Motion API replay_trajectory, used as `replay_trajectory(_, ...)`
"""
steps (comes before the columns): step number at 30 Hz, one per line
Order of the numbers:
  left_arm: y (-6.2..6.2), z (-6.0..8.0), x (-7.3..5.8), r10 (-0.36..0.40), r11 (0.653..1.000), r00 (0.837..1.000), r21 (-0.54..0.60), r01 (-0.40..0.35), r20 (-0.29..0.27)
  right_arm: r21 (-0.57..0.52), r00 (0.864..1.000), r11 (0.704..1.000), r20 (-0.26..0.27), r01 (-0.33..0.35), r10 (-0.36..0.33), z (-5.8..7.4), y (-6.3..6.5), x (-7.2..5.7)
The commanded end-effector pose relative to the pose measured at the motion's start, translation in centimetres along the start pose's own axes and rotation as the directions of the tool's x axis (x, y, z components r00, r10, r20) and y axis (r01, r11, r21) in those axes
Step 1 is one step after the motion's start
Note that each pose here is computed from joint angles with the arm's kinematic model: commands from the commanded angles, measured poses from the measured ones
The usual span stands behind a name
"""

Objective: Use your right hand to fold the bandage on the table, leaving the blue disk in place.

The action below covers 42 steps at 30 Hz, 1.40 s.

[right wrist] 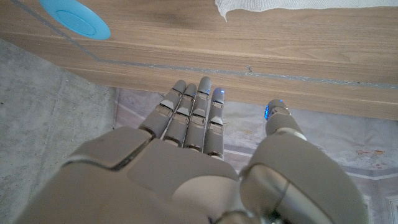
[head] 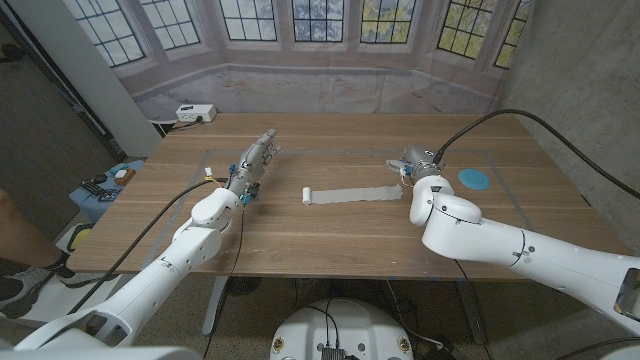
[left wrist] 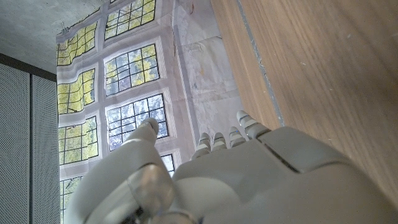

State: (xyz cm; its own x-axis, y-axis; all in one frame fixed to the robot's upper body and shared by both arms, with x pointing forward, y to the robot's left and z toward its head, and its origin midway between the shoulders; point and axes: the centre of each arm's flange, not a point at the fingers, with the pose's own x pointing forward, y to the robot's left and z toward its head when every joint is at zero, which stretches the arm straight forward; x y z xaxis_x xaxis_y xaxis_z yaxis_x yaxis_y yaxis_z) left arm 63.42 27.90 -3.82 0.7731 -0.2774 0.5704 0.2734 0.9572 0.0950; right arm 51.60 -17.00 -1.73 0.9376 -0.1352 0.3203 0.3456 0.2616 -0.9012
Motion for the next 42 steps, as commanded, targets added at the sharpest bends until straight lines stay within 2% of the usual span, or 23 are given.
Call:
replay_trajectory(1, -0.2, -0.2, -0.3, 0.0, 1.0, 1.0, -0.005, 0.0, -0.005, -0.068, 1.0, 0.998, -0.014, 0.003, -0.004, 0.6, 1.1, -0.1)
replay_trajectory(13, -0.5, -0.5, -0.5, -0.002, 1.0, 1.0, -0.008, 0.002, -0.01, -0.083, 0.999, 0.996, -0.037, -0.024, 0.02, 1.5, 2.0, 0.0)
replay_trajectory(31, -0.5, -0.9, -0.5, -0.002, 1.0, 1.0, -0.015, 0.002, -0.016, -0.096, 0.999, 0.995, -0.045, -0.032, 0.028, 2.9, 3.3, 0.6)
replay_trajectory(42, -0.5, -0.9, -0.4, -0.005, 1.0, 1.0, -0.016, 0.005, -0.014, -0.111, 0.998, 0.994, -0.054, -0.025, 0.019, 2.8, 4.3, 0.8)
